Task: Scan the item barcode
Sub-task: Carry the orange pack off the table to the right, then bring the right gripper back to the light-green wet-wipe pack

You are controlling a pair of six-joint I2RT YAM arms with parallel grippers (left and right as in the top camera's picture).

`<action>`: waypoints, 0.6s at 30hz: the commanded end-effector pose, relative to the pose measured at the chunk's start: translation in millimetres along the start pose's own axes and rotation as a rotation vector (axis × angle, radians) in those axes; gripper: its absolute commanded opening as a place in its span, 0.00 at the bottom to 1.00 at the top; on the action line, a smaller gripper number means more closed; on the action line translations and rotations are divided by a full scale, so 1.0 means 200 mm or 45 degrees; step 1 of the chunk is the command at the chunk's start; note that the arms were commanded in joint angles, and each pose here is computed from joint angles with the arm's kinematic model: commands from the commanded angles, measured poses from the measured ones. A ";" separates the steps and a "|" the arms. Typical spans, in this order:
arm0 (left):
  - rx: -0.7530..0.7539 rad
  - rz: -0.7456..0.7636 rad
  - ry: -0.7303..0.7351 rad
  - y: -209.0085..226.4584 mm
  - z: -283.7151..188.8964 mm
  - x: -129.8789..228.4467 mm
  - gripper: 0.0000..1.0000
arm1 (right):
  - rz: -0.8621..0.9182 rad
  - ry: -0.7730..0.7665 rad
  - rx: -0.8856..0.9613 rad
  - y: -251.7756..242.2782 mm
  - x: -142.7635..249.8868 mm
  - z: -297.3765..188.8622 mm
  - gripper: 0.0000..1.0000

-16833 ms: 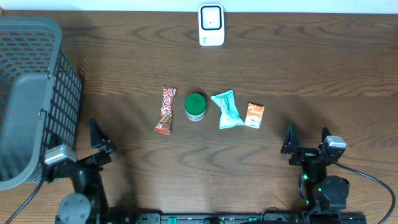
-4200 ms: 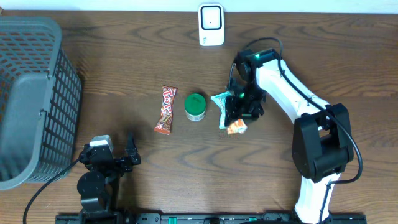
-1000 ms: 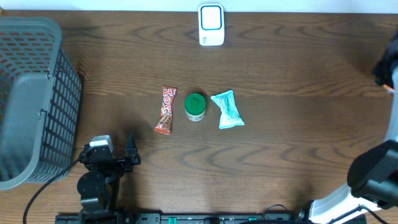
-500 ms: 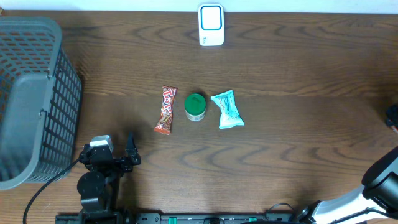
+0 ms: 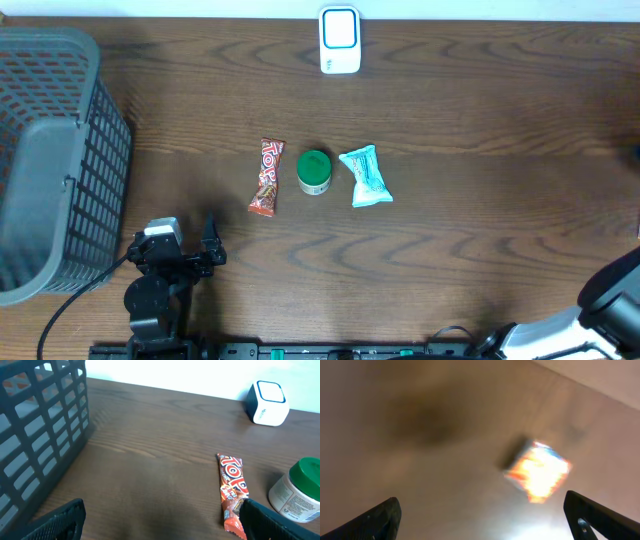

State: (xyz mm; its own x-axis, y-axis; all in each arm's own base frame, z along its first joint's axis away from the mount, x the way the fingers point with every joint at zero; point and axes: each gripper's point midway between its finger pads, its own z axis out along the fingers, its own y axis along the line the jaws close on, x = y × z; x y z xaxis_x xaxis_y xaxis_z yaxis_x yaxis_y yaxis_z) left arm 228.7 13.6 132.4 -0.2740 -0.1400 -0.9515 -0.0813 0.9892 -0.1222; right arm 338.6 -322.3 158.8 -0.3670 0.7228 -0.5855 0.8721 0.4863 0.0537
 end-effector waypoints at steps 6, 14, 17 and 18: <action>0.002 0.020 0.043 0.00 0.01 0.06 0.98 | -0.258 -0.073 -1.051 0.86 0.01 -0.84 0.99; 0.002 0.020 0.043 0.00 0.01 0.06 0.98 | -0.703 0.259 -1.241 1.32 0.80 -1.14 0.99; 0.002 0.020 0.043 0.00 0.01 0.06 0.98 | -0.953 0.269 -1.153 1.40 1.11 -1.17 0.99; 0.002 0.020 0.043 0.00 0.01 0.06 0.98 | -1.014 0.252 -1.094 1.40 1.19 -1.17 0.99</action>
State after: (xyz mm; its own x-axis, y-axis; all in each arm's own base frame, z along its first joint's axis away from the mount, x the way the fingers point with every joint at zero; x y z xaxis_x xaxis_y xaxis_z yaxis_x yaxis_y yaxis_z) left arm 228.7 13.6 132.4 -0.2740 -0.1400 -0.9515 -0.0813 0.9892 -0.1222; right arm 428.7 76.6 248.0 -0.7920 0.2266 -0.5670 -0.0549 0.8984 0.4358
